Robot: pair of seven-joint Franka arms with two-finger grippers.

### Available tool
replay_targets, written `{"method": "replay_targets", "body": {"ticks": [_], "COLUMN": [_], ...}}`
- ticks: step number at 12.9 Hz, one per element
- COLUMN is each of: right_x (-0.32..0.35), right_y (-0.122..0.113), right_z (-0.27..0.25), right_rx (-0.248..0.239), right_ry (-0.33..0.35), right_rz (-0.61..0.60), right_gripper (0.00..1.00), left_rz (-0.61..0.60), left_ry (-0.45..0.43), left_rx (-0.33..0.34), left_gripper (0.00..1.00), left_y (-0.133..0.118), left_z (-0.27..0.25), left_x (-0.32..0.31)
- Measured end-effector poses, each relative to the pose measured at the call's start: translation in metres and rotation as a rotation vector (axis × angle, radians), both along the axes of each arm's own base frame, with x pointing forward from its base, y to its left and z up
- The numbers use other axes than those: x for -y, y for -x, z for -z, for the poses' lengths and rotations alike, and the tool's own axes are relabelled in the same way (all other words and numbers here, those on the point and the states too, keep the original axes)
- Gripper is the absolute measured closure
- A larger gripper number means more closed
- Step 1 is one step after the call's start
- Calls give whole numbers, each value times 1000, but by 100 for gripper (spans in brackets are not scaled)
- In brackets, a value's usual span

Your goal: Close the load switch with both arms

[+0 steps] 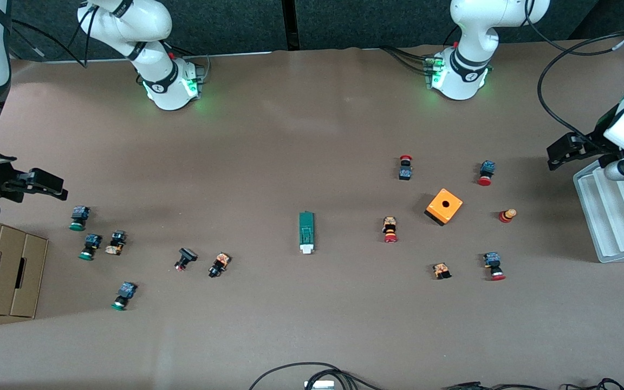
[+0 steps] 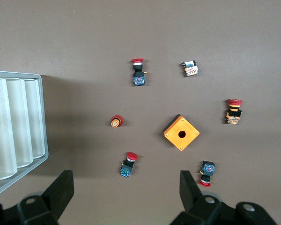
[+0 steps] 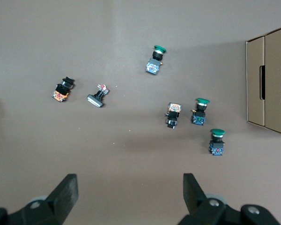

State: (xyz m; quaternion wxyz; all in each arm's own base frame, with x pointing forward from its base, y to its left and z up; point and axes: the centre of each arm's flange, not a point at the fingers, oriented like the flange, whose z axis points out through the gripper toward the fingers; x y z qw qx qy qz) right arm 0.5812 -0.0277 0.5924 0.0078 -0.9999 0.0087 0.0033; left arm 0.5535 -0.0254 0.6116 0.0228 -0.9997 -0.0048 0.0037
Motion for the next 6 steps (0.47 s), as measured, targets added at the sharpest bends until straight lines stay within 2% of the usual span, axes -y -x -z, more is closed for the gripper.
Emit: {"method": "replay_targets", "body": {"ticks": [6], "right_x": [-5], "right_y": [10], "right_z": [-4], "right_rx": [22], "right_ry": [2], "right_rz": [-6], "right_gripper": [0], "left_rz": [0], "left_ry": [0], "left_rx": [0], "left_gripper": [0], "left_y": [0], "left_z": [0], "left_x": [0]}}
